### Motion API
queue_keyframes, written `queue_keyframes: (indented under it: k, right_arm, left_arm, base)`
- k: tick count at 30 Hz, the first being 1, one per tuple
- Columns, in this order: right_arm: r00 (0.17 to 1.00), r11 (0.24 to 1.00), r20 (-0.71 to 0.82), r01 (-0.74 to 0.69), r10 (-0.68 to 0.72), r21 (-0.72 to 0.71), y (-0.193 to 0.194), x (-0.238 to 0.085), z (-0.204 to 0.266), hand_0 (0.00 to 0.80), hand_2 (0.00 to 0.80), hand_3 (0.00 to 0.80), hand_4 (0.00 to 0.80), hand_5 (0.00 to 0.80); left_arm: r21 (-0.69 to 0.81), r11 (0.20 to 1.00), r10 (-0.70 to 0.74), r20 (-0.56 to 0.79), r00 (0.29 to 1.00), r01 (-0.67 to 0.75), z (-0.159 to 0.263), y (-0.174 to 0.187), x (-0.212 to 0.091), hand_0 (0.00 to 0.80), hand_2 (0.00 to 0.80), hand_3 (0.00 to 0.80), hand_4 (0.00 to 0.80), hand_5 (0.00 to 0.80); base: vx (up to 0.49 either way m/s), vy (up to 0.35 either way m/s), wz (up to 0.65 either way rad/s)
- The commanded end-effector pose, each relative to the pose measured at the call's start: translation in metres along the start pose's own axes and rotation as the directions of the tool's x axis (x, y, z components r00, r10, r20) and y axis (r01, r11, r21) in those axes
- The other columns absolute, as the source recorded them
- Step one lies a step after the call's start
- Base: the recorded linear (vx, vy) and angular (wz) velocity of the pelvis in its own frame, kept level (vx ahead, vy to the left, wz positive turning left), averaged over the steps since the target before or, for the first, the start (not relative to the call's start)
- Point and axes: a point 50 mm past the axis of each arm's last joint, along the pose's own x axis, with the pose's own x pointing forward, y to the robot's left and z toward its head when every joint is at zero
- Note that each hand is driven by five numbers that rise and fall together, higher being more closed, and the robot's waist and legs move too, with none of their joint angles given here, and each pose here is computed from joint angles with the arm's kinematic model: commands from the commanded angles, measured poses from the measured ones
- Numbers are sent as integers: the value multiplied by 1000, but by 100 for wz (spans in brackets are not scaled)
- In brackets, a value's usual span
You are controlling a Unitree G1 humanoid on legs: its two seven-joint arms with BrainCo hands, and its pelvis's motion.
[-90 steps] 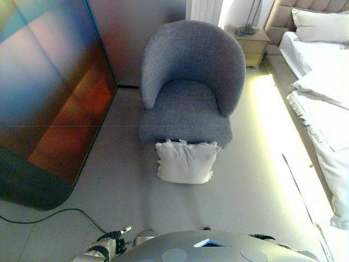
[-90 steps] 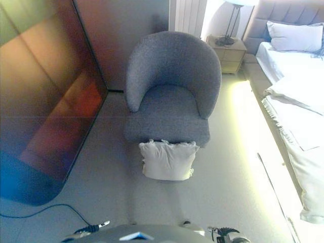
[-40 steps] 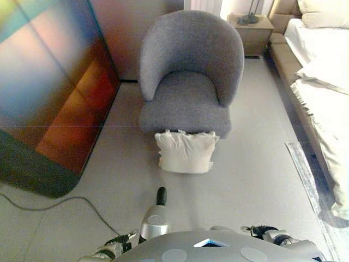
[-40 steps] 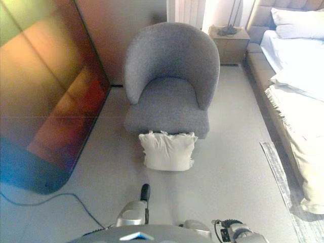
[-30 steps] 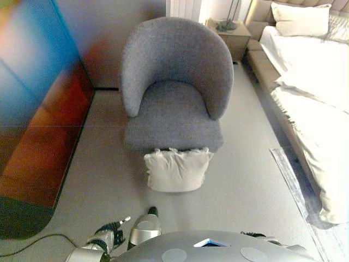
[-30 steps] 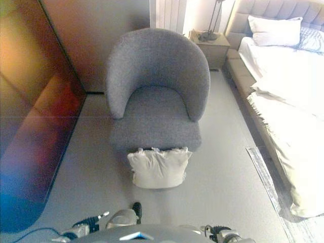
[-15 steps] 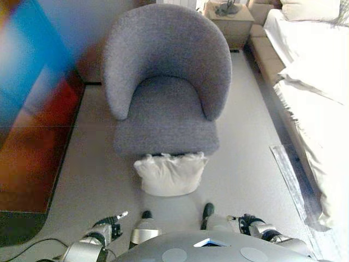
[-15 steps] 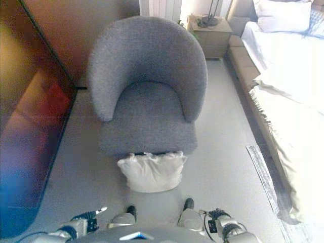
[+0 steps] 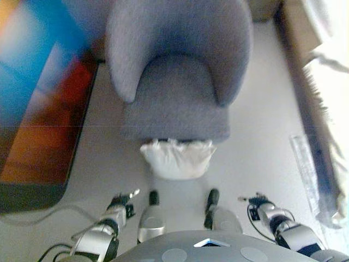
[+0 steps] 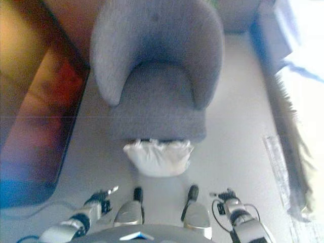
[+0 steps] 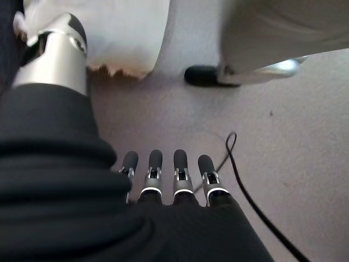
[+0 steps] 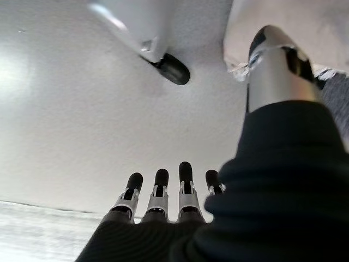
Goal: Pick up the cushion and take it to the sofa
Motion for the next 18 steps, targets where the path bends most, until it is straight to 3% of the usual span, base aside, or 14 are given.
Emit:
queue_keyframes:
  k: [1, 12, 18]
  right_arm:
    - [980, 993, 182, 60, -77, 97, -2, -3, 52, 0, 0, 0, 0, 0]
    - [838, 970, 510, 85, -194, 230, -18, -38, 179, 0, 0, 0, 0, 0]
    - [758, 946, 591, 106, -276, 306, -37, -54, 212, 0, 0, 0, 0, 0]
  left_arm:
    - [-31, 998, 51, 167, 985, -47, 44, 5, 2, 0, 0, 0, 0, 0]
    - [-79, 995, 97, 480, 872, -67, 156, -12, -20, 0, 0, 0, 0, 0]
    - [-134, 991, 102, 639, 762, -20, 203, -21, -43, 0, 0, 0, 0, 0]
  base:
    - [-121, 93, 21]
    - [-68, 108, 11]
    - [-25, 72, 2]
